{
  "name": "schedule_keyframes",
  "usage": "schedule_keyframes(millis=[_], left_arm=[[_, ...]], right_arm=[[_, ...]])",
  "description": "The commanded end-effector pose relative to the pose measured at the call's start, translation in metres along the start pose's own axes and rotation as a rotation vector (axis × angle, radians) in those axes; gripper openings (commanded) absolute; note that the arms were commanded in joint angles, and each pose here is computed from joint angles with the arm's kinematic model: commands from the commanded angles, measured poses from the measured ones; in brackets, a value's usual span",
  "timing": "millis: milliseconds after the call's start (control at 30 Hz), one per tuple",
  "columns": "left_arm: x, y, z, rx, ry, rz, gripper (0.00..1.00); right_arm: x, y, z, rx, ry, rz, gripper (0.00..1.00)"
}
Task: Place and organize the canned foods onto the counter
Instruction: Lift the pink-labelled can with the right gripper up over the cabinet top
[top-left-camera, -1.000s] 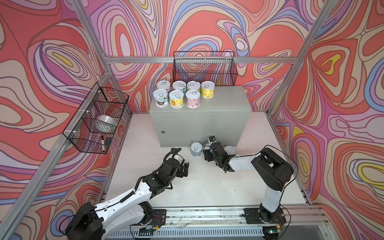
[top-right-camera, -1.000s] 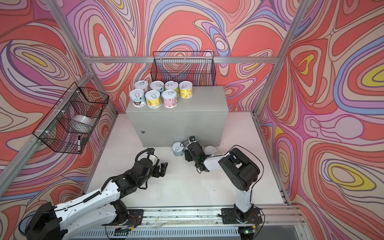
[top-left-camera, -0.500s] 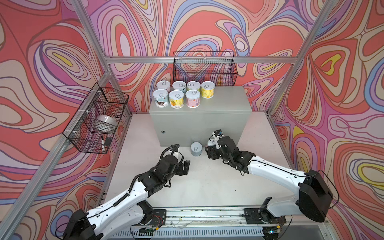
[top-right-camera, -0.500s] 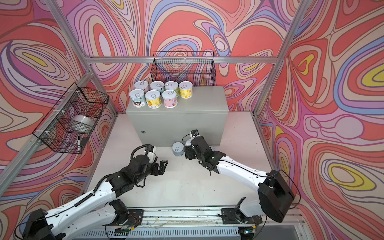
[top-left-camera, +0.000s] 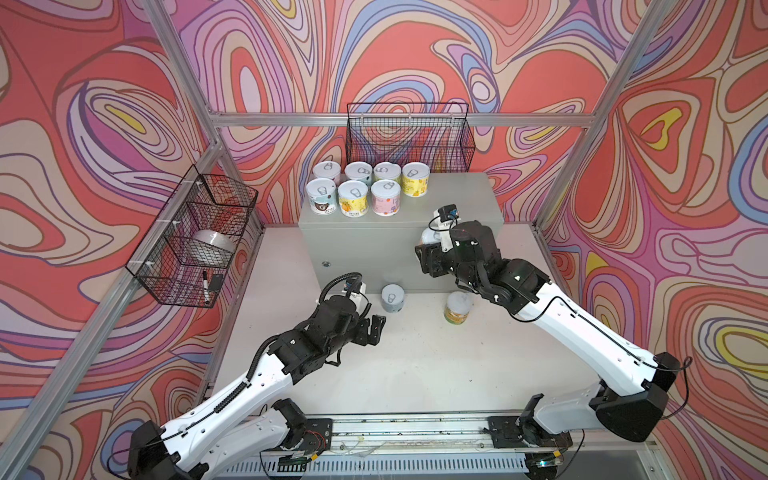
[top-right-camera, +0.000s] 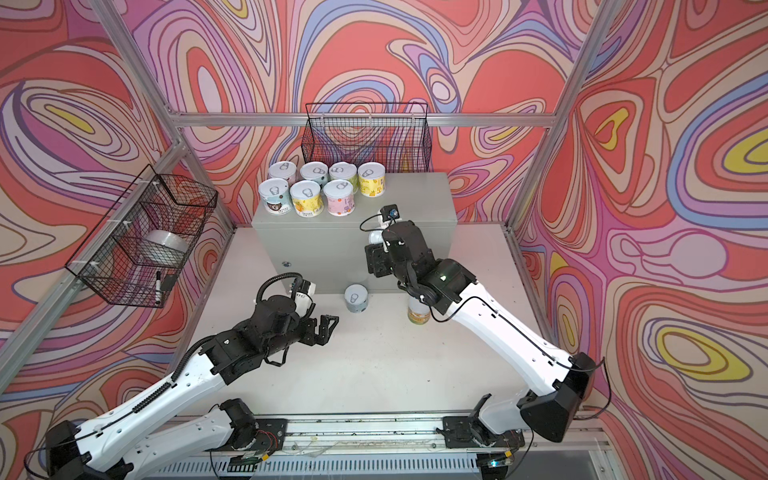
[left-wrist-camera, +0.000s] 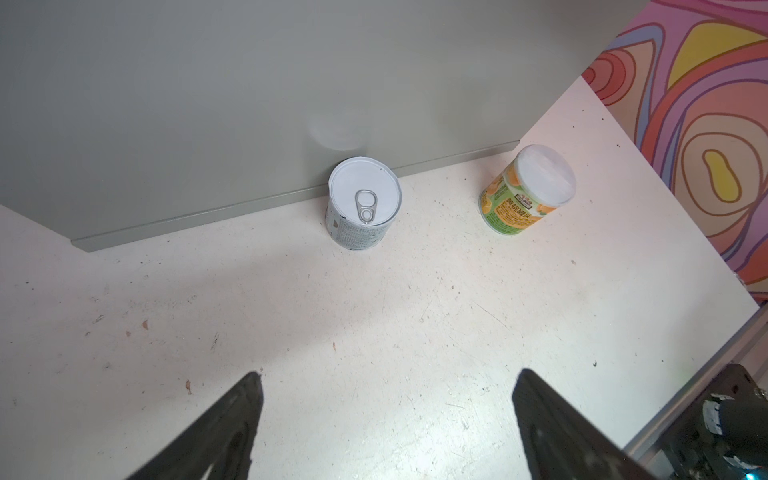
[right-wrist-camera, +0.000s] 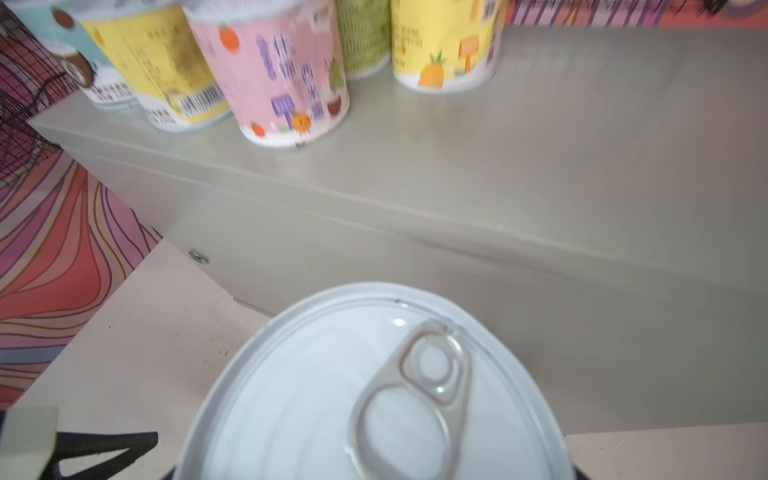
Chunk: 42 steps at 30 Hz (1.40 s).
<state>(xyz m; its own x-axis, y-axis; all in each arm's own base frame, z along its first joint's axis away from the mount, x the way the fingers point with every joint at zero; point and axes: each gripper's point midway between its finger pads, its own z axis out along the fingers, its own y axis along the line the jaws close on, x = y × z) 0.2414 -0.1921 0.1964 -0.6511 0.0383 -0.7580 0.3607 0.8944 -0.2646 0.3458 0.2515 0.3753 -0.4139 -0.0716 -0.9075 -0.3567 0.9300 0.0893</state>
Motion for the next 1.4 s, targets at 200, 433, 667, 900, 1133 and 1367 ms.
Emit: schedule_keyframes(millis=[200, 433, 667, 900, 1133, 1367], left_arm=[[0.002, -0.004, 0.003, 0.021, 0.023, 0.005, 0.94], [0.001, -0.003, 0.001, 0.019, 0.009, -0.002, 0.94], [0.006, 0.001, 0.002, 0.004, 0.014, 0.0, 0.93], [0.004, 0.004, 0.001, -0.01, -0.002, 0.001, 0.94], [0.006, 0.006, 0.003, -0.019, 0.002, -0.002, 0.94], [0.008, 0.007, 0.007, -0.024, 0.008, -0.002, 0.94]], right_arm=[[-0.086, -0.001, 0.005, 0.088, -0.138, -0.152, 0.0], [-0.107, -0.015, 0.035, 0.12, -0.145, -0.16, 0.0], [-0.109, -0.025, 0.062, 0.102, -0.142, -0.132, 0.0], [-0.102, -0.026, 0.08, 0.082, -0.12, -0.115, 0.0], [-0.092, -0.028, 0.094, 0.077, -0.09, -0.104, 0.0], [-0.085, -0.027, 0.103, 0.075, -0.071, -0.105, 0.31]])
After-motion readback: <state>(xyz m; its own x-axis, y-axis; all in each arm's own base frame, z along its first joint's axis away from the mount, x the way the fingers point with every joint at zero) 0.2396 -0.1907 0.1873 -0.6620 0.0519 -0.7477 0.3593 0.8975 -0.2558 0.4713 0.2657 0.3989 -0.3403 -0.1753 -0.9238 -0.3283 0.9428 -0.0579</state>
